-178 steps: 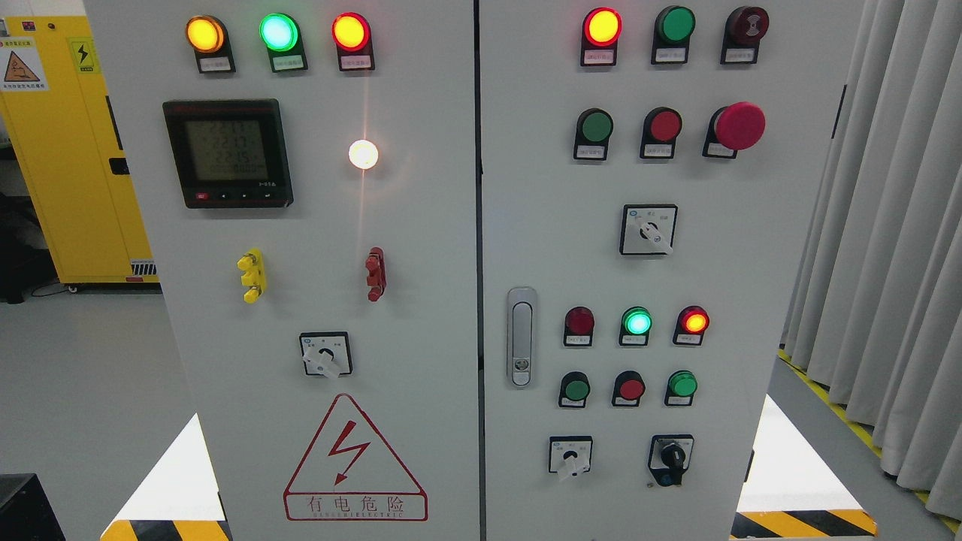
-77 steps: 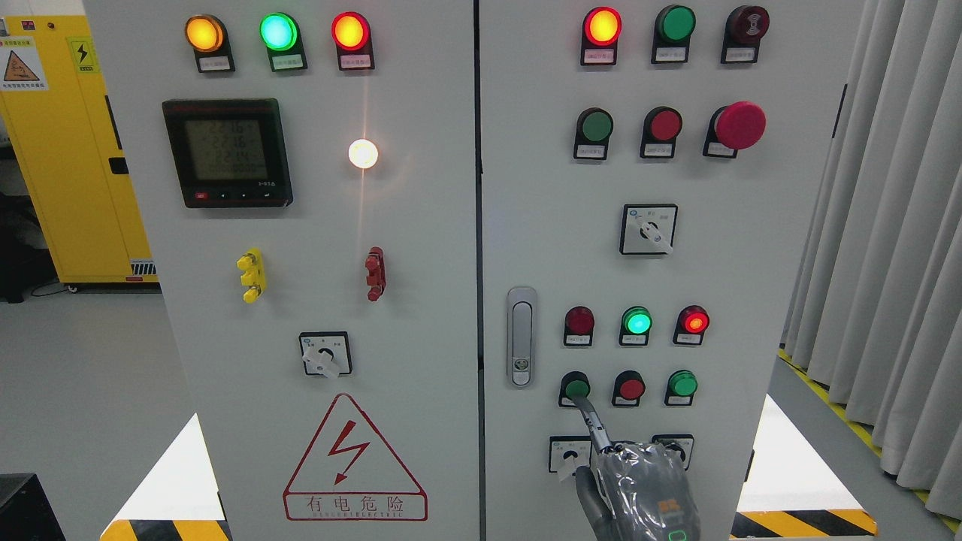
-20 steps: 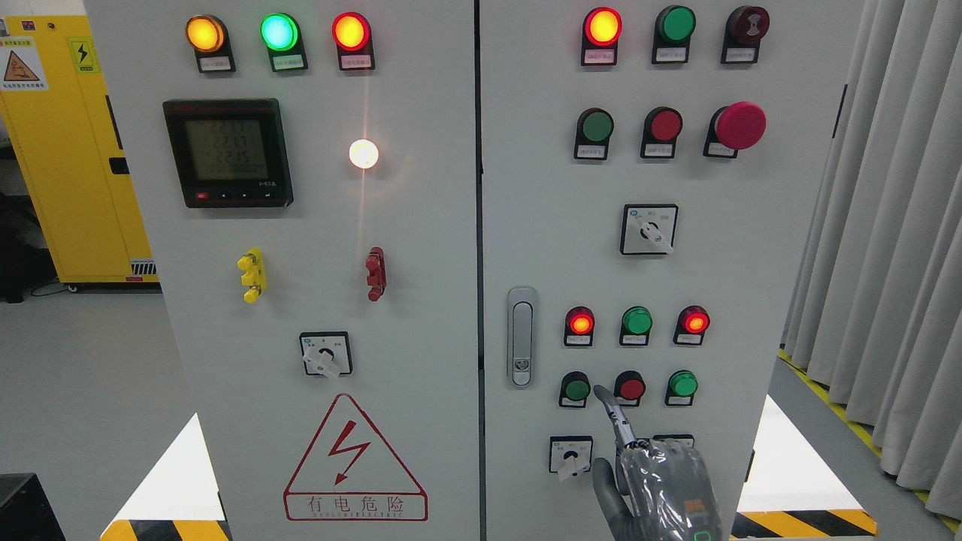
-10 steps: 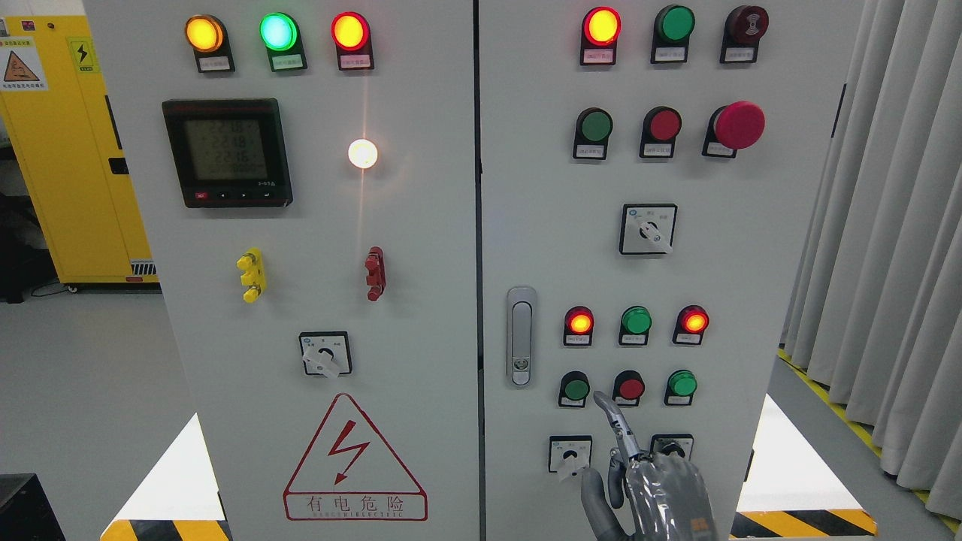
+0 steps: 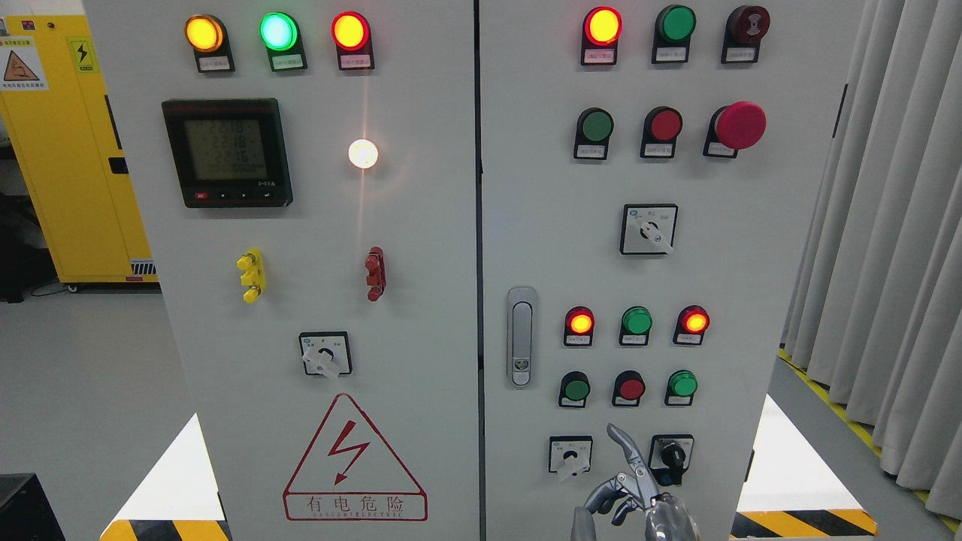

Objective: Press green start button

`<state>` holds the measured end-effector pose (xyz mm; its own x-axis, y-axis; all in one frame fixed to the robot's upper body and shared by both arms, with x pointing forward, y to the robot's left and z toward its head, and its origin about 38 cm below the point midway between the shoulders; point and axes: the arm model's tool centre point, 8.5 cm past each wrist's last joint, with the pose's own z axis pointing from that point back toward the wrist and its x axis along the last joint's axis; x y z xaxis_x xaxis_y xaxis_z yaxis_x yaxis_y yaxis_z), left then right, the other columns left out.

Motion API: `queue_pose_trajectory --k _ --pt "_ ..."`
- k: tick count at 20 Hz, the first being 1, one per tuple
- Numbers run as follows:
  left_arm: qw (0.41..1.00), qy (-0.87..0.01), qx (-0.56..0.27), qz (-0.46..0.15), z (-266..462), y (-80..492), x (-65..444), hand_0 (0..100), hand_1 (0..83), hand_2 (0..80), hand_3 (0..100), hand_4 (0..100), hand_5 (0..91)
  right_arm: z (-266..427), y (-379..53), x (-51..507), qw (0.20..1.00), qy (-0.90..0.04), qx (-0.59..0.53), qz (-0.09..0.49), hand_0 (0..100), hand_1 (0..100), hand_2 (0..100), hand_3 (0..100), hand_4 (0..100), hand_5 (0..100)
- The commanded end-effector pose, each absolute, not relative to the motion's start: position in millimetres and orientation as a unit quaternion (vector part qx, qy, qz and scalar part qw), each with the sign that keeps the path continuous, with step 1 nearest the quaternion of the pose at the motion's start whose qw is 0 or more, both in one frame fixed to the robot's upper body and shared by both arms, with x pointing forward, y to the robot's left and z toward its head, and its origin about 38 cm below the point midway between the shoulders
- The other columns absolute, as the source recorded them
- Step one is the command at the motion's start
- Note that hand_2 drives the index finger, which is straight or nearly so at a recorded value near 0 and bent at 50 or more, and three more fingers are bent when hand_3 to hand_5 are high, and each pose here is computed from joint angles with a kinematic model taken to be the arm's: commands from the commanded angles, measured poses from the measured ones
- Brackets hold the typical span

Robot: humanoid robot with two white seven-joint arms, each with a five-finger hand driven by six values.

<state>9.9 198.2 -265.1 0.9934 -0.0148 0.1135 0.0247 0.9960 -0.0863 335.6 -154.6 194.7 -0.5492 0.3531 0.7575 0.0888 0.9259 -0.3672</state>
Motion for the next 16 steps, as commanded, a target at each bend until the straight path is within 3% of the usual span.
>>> queue_pose_trajectory --k 1,3,6,16 --pt "0.998 -0.056 -0.041 -0.01 -265.1 198.6 9.9 12 55.6 0.0 0 0 0.0 185.5 -146.4 330.4 0.48 -0.871 -0.038 0.094 70 72 0 0 0 0" --pt "0.998 -0.056 -0.041 -0.01 -265.1 198.6 9.9 12 55.6 0.0 0 0 0.0 184.3 -145.4 331.1 0.482 -0.87 -0.036 0.099 73 69 0 0 0 0" --pt "0.997 -0.056 -0.041 -0.01 -265.1 198.6 9.9 12 55.6 0.0 0 0 0.0 184.3 -144.8 331.5 0.482 -0.87 -0.035 0.099 54 69 0 0 0 0" --pt "0.998 -0.056 -0.041 -0.01 -265.1 198.6 9.9 12 55.6 0.0 0 0 0.0 185.7 -142.7 332.2 0.479 -0.871 -0.031 0.105 47 69 0 0 0 0"
